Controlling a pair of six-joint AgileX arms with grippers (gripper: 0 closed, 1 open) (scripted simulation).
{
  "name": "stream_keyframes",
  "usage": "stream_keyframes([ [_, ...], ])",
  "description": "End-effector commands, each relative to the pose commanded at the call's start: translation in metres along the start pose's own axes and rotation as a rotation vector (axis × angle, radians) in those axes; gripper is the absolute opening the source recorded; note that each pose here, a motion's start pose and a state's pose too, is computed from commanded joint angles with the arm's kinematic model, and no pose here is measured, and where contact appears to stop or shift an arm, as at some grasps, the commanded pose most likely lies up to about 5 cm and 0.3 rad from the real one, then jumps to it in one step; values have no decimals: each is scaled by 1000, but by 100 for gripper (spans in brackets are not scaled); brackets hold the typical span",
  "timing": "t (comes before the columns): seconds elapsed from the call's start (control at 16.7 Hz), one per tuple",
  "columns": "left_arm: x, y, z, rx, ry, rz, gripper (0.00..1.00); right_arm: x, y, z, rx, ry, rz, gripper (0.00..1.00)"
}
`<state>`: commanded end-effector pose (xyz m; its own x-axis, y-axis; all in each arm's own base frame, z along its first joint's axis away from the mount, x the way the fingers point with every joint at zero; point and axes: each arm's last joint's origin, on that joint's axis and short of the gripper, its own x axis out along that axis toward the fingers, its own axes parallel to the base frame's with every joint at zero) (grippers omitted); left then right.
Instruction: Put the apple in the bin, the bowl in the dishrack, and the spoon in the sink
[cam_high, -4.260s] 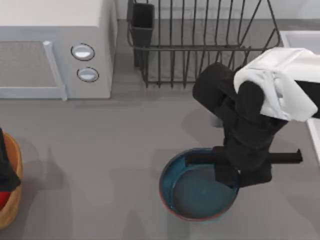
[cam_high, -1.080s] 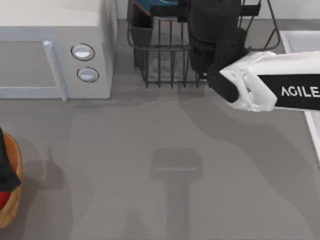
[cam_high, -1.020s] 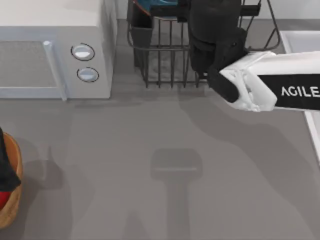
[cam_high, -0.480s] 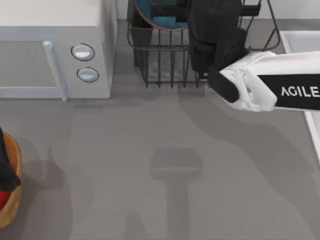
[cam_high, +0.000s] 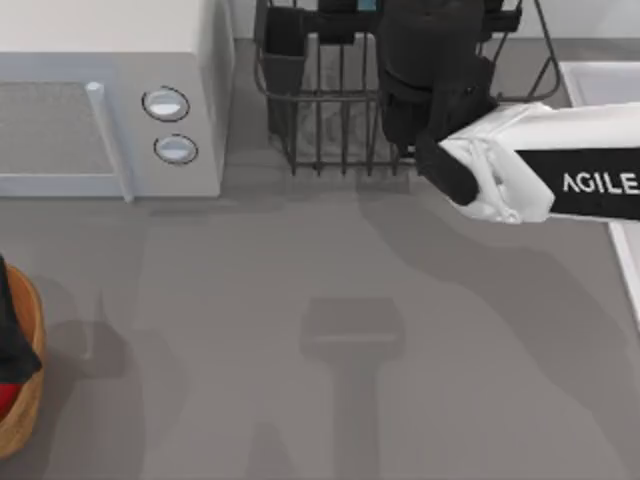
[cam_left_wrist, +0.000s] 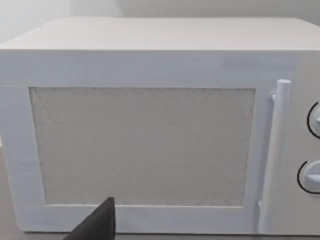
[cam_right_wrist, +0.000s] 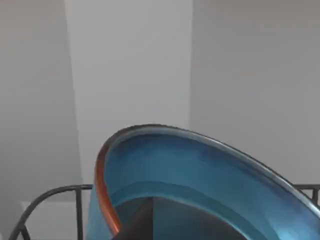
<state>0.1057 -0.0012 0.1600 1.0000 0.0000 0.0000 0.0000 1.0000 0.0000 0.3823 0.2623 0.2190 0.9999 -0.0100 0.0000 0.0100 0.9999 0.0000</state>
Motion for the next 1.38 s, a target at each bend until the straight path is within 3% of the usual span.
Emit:
stream_keyframes([
  [0.6,0,0,0,0,0,0,100,-1,-2,1,-2,3,5,100],
  [0.9,0,0,0,0,0,0,100,-16,-63,12,-22,65,61,100],
  [1.14,0,0,0,0,0,0,100,-70,-135,24,-30,124,125,100],
  [1.38,0,0,0,0,0,0,100,-158,-199,26,-19,114,161,100],
])
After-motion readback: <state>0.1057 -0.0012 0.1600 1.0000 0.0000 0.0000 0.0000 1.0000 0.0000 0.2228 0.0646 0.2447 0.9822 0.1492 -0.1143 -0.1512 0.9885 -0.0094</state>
